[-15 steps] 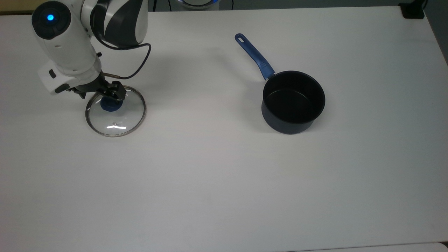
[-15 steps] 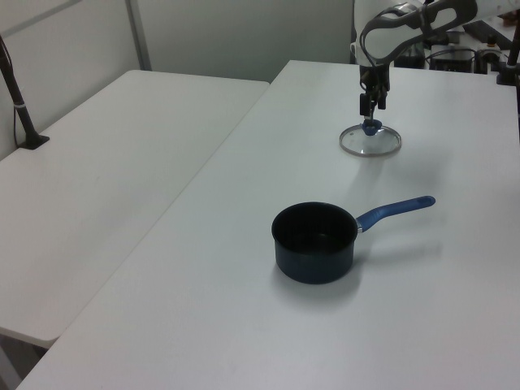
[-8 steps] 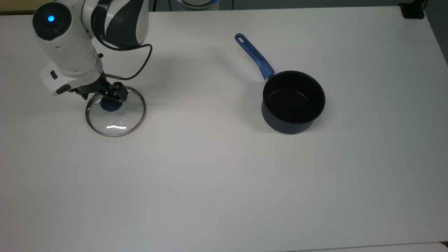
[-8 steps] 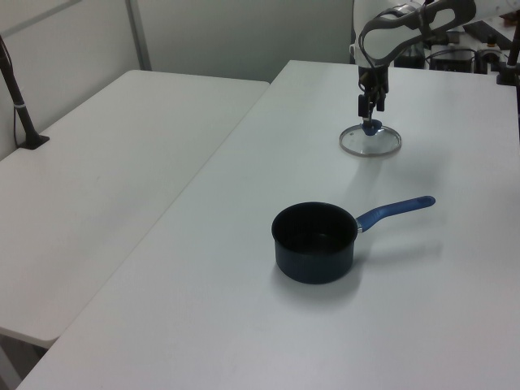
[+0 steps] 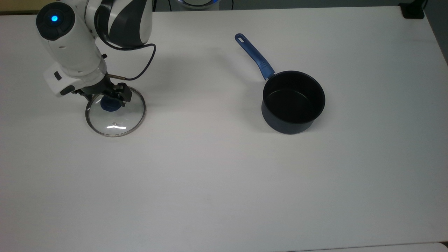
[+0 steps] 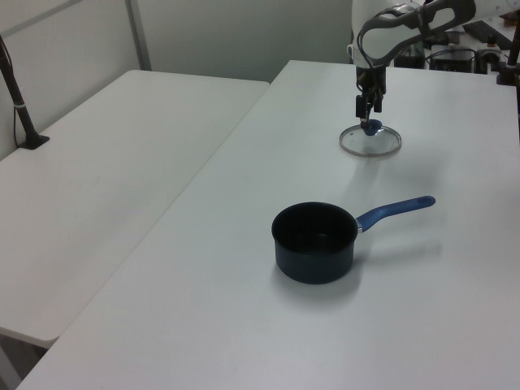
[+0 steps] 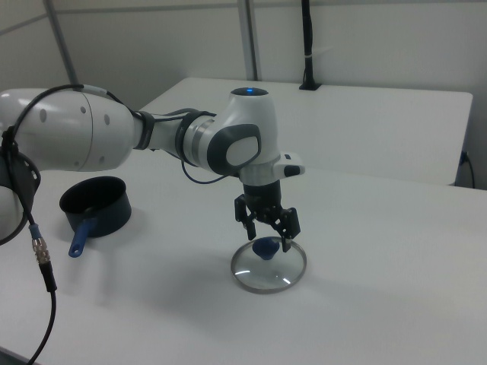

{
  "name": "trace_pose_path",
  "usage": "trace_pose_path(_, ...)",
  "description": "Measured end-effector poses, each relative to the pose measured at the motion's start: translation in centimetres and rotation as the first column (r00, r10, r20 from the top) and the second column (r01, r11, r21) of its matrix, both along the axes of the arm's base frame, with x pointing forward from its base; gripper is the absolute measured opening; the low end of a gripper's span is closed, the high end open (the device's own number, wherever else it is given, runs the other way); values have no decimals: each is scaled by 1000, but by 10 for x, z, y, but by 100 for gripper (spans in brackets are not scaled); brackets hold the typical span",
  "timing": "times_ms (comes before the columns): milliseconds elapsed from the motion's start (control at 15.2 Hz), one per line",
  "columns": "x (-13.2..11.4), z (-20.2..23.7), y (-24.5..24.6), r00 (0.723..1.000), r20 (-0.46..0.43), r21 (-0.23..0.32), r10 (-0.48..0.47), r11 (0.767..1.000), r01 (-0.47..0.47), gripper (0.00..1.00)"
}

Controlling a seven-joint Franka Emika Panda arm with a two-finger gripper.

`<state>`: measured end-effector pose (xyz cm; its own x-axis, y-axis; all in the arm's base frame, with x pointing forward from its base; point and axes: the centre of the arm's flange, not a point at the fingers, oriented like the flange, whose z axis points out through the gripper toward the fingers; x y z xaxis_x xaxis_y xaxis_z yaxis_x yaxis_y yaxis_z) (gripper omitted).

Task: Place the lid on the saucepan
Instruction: 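Lower the gripper and close it on the blue knob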

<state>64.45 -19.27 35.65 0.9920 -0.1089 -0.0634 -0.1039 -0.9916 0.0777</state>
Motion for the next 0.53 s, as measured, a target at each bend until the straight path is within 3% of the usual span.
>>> trace_pose_path(197,-1,-6,0,1000,-11,3,0,1000,0,100)
trace_pose_path(526,-3,-23,1,999,-38,7,2,1000,-2,89)
